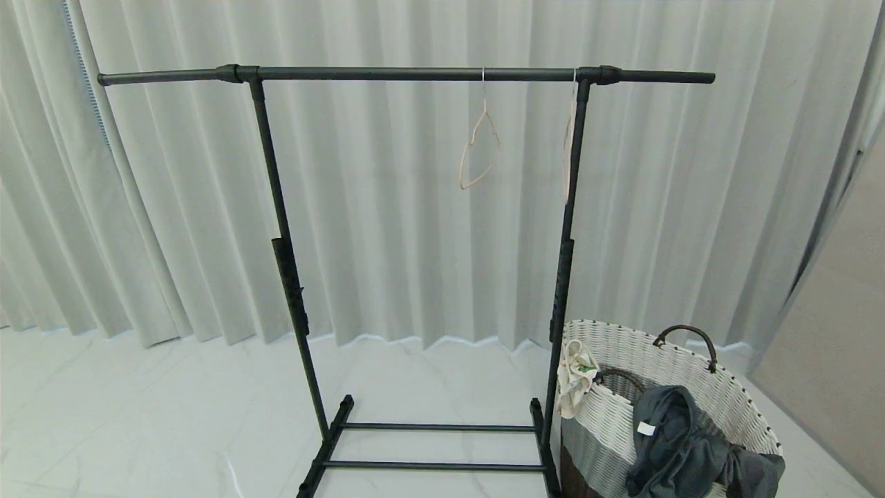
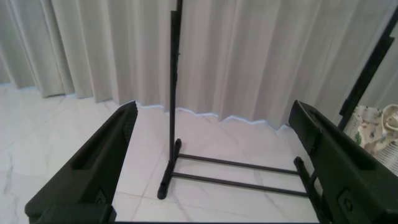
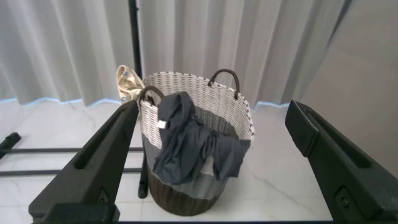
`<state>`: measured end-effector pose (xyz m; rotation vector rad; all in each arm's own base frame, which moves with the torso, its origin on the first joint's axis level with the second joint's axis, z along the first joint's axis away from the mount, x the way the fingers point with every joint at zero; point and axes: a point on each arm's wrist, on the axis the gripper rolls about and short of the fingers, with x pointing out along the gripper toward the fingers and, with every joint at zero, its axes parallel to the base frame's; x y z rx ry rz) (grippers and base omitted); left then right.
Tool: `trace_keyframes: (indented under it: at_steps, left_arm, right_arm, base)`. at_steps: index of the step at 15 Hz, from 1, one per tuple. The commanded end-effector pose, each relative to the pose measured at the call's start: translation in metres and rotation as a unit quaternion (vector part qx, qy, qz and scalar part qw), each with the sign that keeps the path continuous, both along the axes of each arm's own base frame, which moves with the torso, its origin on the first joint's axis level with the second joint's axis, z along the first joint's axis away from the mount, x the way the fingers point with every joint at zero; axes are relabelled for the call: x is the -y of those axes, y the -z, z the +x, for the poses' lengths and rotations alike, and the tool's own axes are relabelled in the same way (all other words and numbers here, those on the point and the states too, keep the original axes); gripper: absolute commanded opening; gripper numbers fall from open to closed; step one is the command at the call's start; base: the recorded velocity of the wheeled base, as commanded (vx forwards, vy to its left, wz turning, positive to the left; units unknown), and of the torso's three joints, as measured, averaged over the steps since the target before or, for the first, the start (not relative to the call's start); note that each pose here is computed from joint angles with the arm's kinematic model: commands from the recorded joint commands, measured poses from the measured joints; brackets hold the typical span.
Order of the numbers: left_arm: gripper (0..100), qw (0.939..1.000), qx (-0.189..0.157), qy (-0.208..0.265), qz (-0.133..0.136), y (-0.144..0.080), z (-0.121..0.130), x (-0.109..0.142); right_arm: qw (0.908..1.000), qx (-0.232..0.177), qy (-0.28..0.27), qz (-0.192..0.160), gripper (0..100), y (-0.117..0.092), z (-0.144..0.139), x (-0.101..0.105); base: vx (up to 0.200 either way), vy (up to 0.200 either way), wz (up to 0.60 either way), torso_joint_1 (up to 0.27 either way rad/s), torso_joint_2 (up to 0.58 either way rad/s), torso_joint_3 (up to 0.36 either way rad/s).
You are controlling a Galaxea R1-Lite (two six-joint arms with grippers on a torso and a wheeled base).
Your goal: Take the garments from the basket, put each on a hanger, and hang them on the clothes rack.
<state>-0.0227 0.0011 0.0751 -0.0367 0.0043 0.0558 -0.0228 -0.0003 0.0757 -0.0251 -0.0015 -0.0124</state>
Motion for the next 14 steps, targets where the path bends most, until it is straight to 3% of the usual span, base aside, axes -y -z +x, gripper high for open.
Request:
trace_keyframes:
  at_steps: [1,14]
  left_arm:
    - [100,1.0,0.0,0.0,0.0,-0.0001,0.0001,0.0]
    - [100,1.0,0.0,-0.001,0.001,-0.0001,0.0,0.0]
  right_arm:
    - [1.0,0.0,0.0,0.0,100,0.0,0.0,0.0]
    - [1.0,0.0,0.0,-0.001,100,0.0,0.0,0.0]
  base:
    - [0.0,0.0,0.0,0.0,0.0,0.0]
    - [0.2,0.0,0.0,0.003,0.0,0.002]
